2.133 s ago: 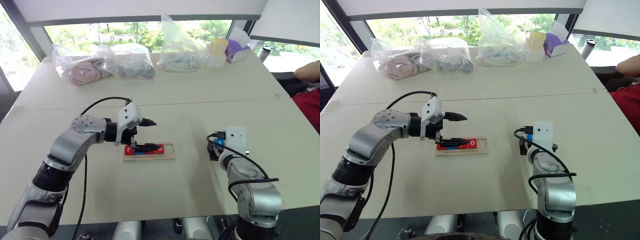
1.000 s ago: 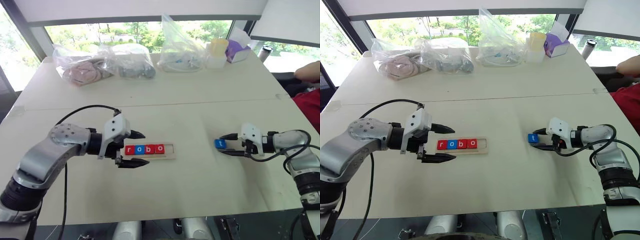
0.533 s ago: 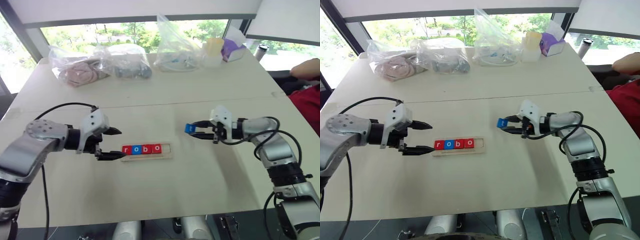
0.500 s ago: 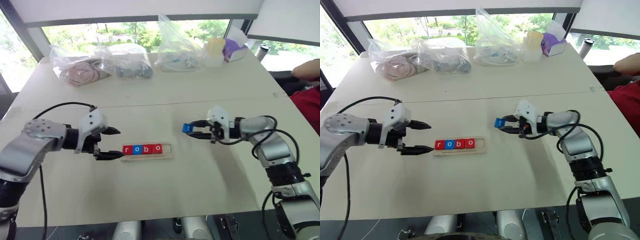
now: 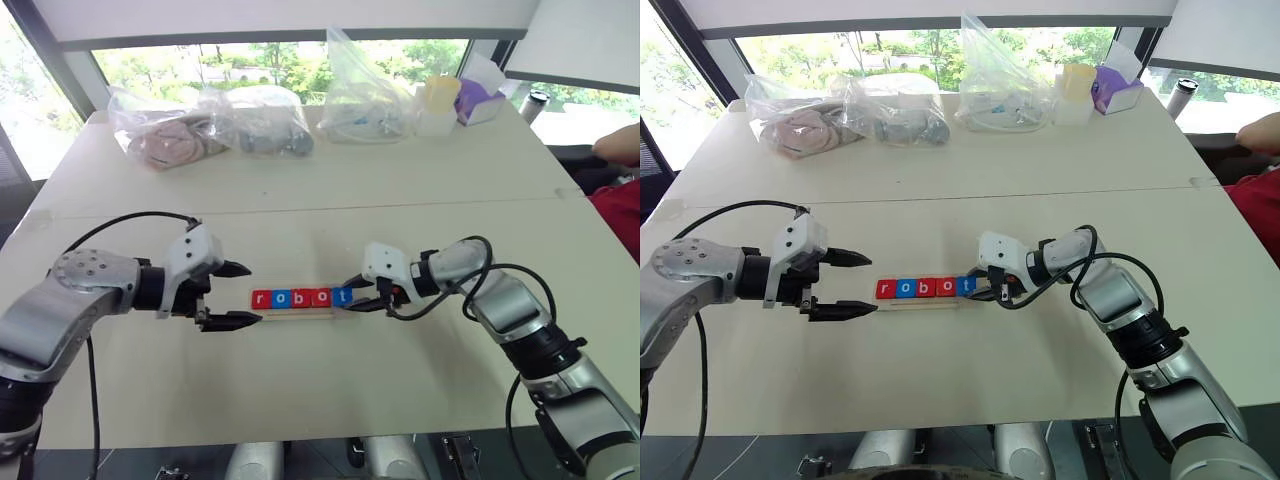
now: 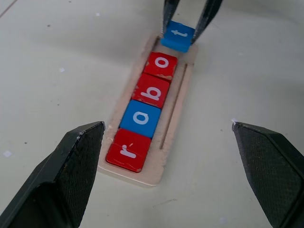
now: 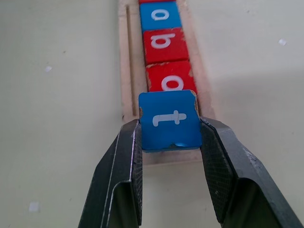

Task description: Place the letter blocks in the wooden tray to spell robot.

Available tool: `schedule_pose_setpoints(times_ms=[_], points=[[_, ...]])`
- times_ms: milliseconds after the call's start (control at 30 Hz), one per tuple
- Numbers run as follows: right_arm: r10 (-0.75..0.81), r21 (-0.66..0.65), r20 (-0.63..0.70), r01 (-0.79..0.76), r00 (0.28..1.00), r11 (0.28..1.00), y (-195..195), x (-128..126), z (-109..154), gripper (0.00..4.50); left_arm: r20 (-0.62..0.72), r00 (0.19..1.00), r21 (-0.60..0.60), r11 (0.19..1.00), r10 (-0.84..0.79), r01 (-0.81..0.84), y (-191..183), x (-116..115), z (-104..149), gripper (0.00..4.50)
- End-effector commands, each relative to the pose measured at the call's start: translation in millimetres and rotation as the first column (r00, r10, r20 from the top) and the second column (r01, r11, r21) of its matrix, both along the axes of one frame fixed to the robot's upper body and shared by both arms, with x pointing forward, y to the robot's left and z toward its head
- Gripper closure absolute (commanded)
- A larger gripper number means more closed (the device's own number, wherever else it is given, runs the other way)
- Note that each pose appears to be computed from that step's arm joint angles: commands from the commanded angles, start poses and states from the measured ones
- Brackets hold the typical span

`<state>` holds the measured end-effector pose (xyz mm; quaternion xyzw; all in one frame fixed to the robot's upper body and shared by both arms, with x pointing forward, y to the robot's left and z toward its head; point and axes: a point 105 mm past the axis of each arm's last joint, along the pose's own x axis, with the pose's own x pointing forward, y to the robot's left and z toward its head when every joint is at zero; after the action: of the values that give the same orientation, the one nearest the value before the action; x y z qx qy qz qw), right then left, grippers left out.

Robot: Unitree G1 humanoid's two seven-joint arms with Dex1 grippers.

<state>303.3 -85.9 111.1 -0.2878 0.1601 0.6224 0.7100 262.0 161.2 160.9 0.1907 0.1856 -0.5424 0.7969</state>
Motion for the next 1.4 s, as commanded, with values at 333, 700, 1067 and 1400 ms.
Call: schedule_pose_setpoints(times_ms=[333,700,1067,1400], points=[[0.011,-0.03,0.083,-0.008,0.997,1.0,7,8,4,3.36,0.05,0.999,-0.033,0.999,0.005,-0.003,-8,5,8,0.0],[0.016,-0.005,0.081,-0.016,0.997,1.0,16,9,6,3.36,0.035,0.999,0.001,1.0,-0.023,0.023,-8,-1,6,0.0],[0.002,0.006,0.054,-0.002,0.999,1.0,20,7,3,2.86,0.045,0.999,0.007,1.0,-0.014,0.014,-7,2,2,0.0],[-0.068,0.09,0.072,0.061,0.995,0.994,25,16,22,0.03,0.05,0.999,0.006,1.0,-0.009,0.009,-6,3,0,0.0]])
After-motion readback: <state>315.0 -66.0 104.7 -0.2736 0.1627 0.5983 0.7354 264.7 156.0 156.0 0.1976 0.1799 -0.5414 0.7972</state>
